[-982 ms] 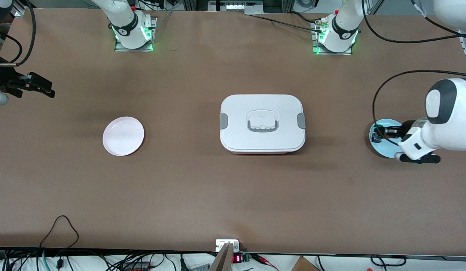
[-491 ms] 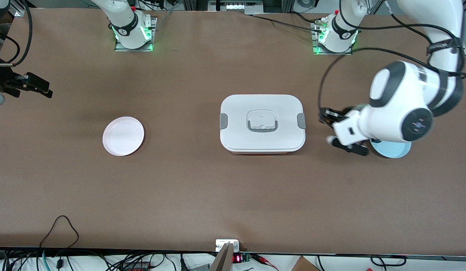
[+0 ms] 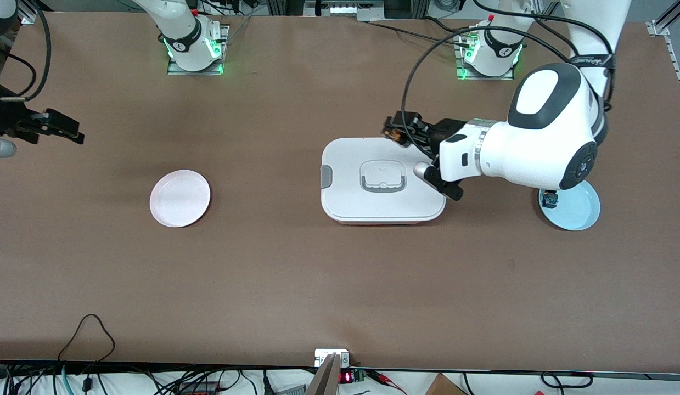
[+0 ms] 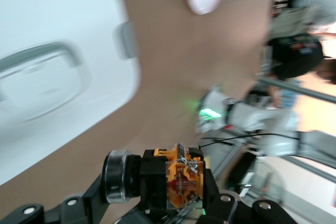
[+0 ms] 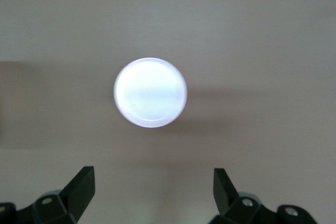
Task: Transfer orange switch to right arm and place
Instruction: 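Carry the switch over the white box while the right gripper reaches in, then raise the switch with the left gripper while the right gripper approaches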
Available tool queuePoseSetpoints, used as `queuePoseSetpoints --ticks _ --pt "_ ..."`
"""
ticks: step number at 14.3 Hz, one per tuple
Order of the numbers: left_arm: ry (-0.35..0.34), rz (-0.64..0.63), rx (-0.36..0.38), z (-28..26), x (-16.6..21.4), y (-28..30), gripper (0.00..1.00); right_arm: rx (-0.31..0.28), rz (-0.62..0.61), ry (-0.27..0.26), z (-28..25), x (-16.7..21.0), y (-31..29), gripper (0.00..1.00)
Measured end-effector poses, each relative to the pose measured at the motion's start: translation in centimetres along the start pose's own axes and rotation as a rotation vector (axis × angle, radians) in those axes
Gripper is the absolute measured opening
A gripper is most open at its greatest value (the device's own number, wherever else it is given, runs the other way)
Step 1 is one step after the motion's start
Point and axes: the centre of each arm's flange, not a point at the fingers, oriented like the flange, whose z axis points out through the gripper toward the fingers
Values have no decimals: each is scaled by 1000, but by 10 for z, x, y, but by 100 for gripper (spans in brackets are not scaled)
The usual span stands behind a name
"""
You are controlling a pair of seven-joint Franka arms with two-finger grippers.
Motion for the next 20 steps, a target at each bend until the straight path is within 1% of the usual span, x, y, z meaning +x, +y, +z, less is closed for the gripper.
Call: queuePoseSetpoints --ticks 1,3,5,6,8,9,10,12,13,15,16,17,18,20 --pt "19 61 -23 5 3 10 72 43 3 -14 8 4 -5 100" --pt "52 248 -47 15 7 26 72 139 10 -46 26 12 -14 100" --pt "88 442 -93 24 10 40 72 267 20 -99 41 16 -27 100" --pt "117 527 -105 26 13 46 72 334 26 -117 47 19 -34 100" --pt "222 695 -150 36 20 62 72 478 42 -138 57 26 -48 100" --pt "291 774 -182 43 25 68 72 555 50 -149 60 29 -55 100" --pt "360 855 -194 51 29 70 72 625 58 -161 64 32 -63 100" --pt "471 998 -158 75 36 72 72 770 82 -192 75 37 -77 100" --pt "528 1043 -140 90 37 74 72 850 103 -211 82 38 -83 100" --pt "679 1076 -135 120 38 78 72 988 151 -247 97 39 -90 100" --pt "758 1074 -133 137 37 81 72 1046 179 -265 103 39 -93 100" --pt "817 1072 -123 155 33 84 72 1090 203 -286 109 39 -97 100" --pt "854 1081 -107 172 30 87 72 1128 222 -313 114 38 -102 100" --pt "885 1118 -82 189 27 86 72 1196 245 -375 124 37 -115 100"
